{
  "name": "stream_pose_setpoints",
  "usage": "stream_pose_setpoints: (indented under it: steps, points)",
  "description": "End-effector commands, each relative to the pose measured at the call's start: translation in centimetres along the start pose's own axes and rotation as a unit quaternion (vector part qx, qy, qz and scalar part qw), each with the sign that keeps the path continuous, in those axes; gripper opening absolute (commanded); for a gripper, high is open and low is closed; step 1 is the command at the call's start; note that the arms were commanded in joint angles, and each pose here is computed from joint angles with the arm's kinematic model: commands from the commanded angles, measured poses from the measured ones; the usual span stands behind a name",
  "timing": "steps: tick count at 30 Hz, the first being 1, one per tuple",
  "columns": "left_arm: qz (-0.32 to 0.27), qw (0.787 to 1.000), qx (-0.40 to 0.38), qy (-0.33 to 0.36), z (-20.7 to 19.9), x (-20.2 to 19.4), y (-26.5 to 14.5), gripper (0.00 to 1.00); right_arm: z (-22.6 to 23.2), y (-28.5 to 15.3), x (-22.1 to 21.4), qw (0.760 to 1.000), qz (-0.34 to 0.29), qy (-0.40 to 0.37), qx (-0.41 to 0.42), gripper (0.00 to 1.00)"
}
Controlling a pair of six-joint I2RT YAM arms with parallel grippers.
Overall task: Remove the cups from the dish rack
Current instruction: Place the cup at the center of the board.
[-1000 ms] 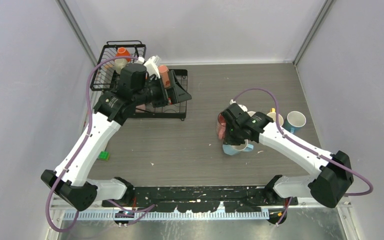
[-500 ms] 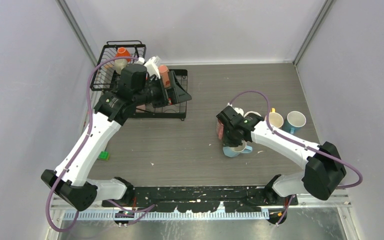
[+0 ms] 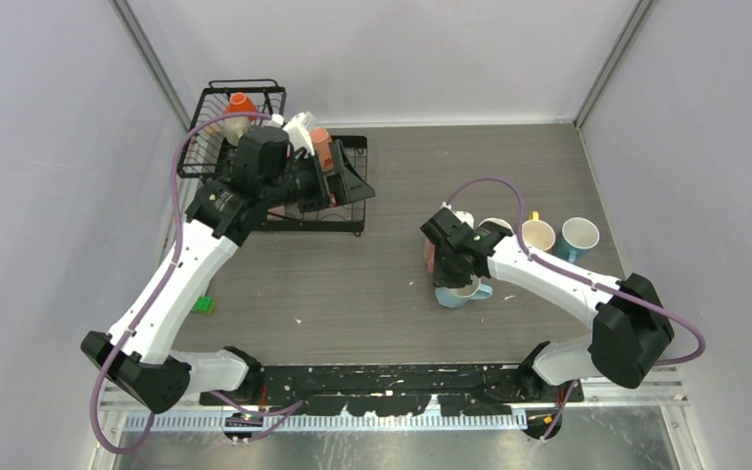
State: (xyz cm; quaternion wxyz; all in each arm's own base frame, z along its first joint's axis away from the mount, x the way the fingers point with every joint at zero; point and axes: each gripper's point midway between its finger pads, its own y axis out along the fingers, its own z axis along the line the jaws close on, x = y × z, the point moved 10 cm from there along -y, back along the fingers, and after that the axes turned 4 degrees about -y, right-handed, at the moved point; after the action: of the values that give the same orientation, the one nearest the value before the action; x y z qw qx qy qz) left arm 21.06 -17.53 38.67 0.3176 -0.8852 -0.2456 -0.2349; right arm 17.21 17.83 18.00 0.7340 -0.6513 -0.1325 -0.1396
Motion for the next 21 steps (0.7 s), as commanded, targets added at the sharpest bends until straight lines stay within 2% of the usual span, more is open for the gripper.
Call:
stream_pose_setpoints:
  steps: [1,6,17,21]
  points:
    - [-0.01,1.0,-0.007,0.013,-0.2,0.0,-0.5,1.0,0.5,-0.6,0.8,1.0,-0.026,-0.001,0.001,0.28]
    - [-0.009,1.0,-0.005,0.012,-0.1,-0.1,-0.5,1.0,0.6,-1.7,0.9,0.999,-0.034,-0.005,0.006,0.38]
    - [-0.005,1.0,-0.002,0.013,0.1,-0.4,-0.4,1.0,0.2,-5.6,0.7,0.998,-0.062,-0.009,0.015,0.5]
    - [-0.004,1.0,0.0,0.013,0.3,-0.4,-0.2,1.0,-0.3,-7.1,0.6,0.996,-0.083,0.0,0.03,0.59]
